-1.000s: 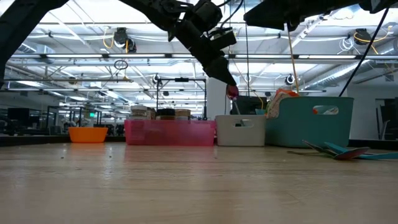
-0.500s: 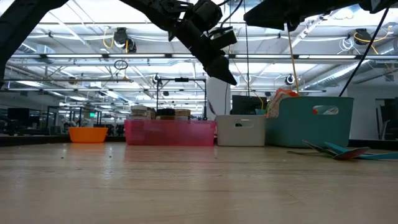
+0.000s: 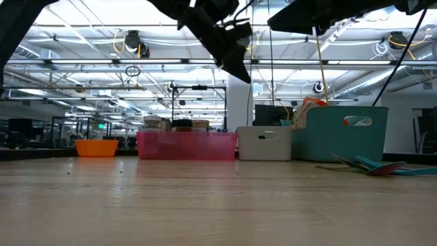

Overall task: Pick & Place Food Item
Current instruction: Put the blue spoon into the white bin

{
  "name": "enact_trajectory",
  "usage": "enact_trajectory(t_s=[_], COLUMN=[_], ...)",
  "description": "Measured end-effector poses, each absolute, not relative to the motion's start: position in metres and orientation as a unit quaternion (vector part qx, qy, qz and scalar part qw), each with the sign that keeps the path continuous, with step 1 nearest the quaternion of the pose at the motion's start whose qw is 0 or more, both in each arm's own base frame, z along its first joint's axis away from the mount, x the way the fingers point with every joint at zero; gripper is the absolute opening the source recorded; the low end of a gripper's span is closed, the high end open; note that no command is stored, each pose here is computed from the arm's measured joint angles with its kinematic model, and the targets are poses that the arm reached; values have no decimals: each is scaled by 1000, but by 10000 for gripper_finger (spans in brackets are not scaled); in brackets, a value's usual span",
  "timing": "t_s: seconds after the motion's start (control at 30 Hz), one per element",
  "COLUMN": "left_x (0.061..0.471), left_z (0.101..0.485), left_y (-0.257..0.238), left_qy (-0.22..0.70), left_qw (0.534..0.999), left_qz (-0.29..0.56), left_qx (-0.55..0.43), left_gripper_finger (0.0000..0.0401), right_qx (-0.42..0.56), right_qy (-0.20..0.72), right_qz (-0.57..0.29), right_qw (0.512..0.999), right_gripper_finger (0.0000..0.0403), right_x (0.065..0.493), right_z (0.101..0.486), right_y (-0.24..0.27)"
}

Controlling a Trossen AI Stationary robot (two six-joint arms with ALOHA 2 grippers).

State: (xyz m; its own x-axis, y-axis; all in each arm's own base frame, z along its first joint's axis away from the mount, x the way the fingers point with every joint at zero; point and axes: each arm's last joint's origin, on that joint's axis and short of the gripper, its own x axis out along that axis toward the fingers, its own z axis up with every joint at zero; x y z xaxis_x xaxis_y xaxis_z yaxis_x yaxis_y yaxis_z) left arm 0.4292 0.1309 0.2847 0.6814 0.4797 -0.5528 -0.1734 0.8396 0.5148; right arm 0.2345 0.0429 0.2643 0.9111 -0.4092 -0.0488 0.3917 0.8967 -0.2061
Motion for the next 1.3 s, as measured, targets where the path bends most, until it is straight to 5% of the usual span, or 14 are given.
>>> enact_trajectory(t_s=[0.33, 1.3], left_x=[386, 194], left_z=[313, 299], left_y=[154, 78], left_qy=[321, 28], left_qw=[944, 993], left_qz=[61, 103], left_qx=[36, 55], left_gripper_finger=[42, 42], right_qx=[-99, -77], right_qy=[55, 49], right_qz=[-205, -195], right_qw=[972, 976], right_gripper_finger=[167, 167], right_x=[234, 234], right_z=[262, 262], right_y=[43, 48])
